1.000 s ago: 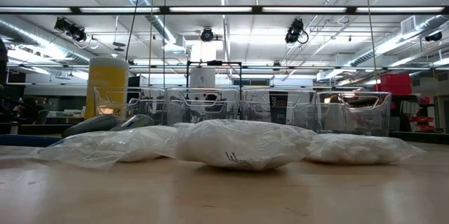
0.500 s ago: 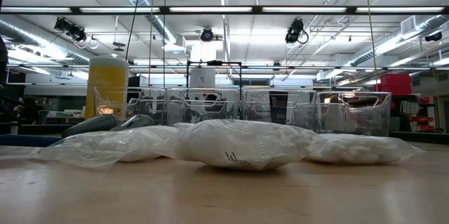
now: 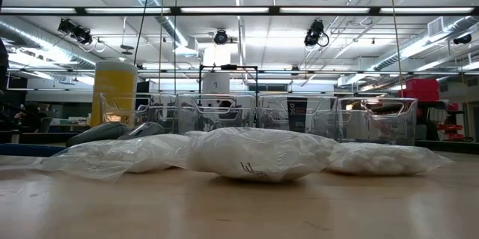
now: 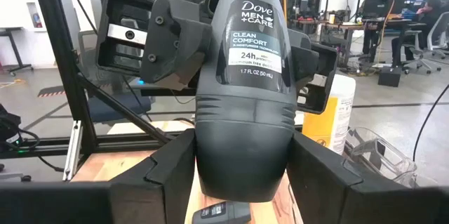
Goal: Pick & Place Travel size toiletries
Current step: Put the black deodorant into the middle left transparent bin
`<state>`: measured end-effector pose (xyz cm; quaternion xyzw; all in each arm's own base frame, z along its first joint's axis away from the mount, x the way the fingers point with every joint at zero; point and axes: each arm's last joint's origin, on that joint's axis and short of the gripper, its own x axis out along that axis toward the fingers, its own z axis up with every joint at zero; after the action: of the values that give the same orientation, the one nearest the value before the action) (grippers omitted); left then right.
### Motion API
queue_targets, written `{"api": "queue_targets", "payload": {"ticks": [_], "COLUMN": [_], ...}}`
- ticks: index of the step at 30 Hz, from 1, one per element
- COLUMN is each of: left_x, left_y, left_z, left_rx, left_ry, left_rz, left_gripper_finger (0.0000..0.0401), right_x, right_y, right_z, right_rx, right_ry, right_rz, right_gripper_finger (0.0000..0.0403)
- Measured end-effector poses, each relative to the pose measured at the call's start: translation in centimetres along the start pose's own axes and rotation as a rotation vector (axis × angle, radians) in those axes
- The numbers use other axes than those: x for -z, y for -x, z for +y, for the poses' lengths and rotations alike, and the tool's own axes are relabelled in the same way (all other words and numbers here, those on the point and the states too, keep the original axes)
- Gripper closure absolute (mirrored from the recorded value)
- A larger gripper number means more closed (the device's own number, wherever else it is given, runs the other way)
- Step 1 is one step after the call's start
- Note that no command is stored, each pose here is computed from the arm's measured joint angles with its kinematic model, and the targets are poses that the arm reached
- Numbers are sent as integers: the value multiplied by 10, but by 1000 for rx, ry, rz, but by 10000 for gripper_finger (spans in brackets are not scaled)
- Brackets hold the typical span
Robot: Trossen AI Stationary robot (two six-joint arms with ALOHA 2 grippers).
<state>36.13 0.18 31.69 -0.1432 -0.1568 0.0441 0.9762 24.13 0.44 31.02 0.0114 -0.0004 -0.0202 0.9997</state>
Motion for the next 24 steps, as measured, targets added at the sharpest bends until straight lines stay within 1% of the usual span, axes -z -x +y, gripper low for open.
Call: {"api": "queue_targets", "payload": {"ticks": [7,17,24], "left_x": [0,0,1], "left_y": [0,0,0], "left_z": [0,0,0], "left_rx": [-1,-2,-2], "left_ry": [21,30,39], "left_rz": [2,6,8], "left_gripper_finger": [177,182,186], "right_x": [0,0,0], "right_y": [0,0,0], "right_z": [0,0,0], "right_rx": [1,1,1], "right_ry": [-2,0,6], "right_rz": [0,0,0], "right_gripper_finger": [204,204,180]}}
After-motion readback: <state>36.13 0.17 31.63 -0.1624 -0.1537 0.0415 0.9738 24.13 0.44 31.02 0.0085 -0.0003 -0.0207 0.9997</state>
